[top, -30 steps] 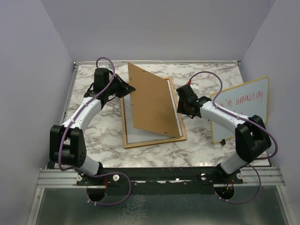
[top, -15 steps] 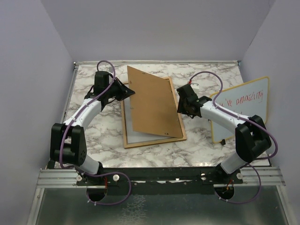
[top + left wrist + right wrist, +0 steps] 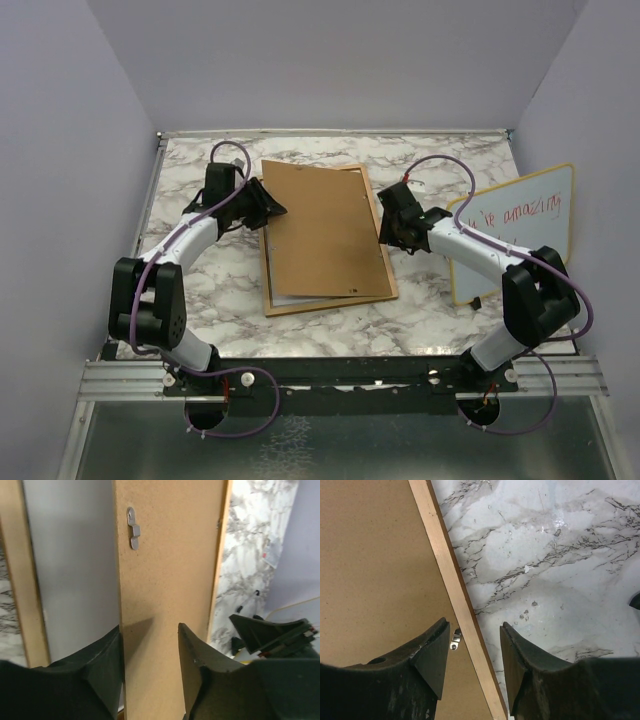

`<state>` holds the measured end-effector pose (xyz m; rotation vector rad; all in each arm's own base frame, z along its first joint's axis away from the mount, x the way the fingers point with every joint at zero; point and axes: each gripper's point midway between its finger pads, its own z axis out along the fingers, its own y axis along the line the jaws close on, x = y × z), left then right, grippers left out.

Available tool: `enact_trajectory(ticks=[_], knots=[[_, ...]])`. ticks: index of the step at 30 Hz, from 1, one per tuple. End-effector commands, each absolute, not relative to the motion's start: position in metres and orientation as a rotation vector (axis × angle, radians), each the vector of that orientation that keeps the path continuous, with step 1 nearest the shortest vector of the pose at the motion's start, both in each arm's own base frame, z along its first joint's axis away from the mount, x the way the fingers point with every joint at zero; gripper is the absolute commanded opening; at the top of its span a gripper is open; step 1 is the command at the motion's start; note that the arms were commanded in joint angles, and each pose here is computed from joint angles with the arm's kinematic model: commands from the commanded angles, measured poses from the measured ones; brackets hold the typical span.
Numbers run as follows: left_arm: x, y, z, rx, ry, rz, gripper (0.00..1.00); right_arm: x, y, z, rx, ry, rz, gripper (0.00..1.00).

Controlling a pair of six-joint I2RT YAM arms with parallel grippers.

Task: Put the photo into the frame
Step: Turn over the photo frame item on the photo frame.

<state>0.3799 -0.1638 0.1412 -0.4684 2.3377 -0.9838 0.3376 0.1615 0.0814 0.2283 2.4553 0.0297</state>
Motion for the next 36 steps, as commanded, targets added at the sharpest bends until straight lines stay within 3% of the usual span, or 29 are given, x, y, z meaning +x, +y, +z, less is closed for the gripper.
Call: enact_trajectory(ticks=[1,9,11,15,22,28,31,36], knots=[[0.374,-0.153,0.123,-0.454,2.389,-0.873,0.49,0.338,0.162,0.086,0.250,2.439,0.067,0.49],[0.377,-0.147,0.108,-0.480,2.419,-0.827,0.58,0.336,0.163,0.083,0.247,2.449,0.077,0.49],[0.378,-0.146,0.105,-0.483,2.425,-0.821,0.55,0.336,0.163,0.082,0.246,2.452,0.080,0.49],[0.380,-0.144,0.100,-0.485,2.437,-0.812,0.36,0.333,0.168,0.080,0.227,2.474,0.106,0.49],[0.374,-0.133,0.085,-0.502,2.476,-0.743,0.32,0.313,0.189,0.069,0.206,2.559,0.275,0.49],[0.369,-0.123,0.075,-0.515,2.502,-0.697,0.12,0.303,0.200,0.056,0.220,2.607,0.364,0.46],[0.367,-0.120,0.072,-0.519,2.509,-0.685,0.10,0.304,0.204,0.052,0.211,2.616,0.382,0.39],[0.366,-0.119,0.071,-0.514,2.516,-0.684,0.10,0.308,0.199,0.045,0.222,2.622,0.327,0.39]])
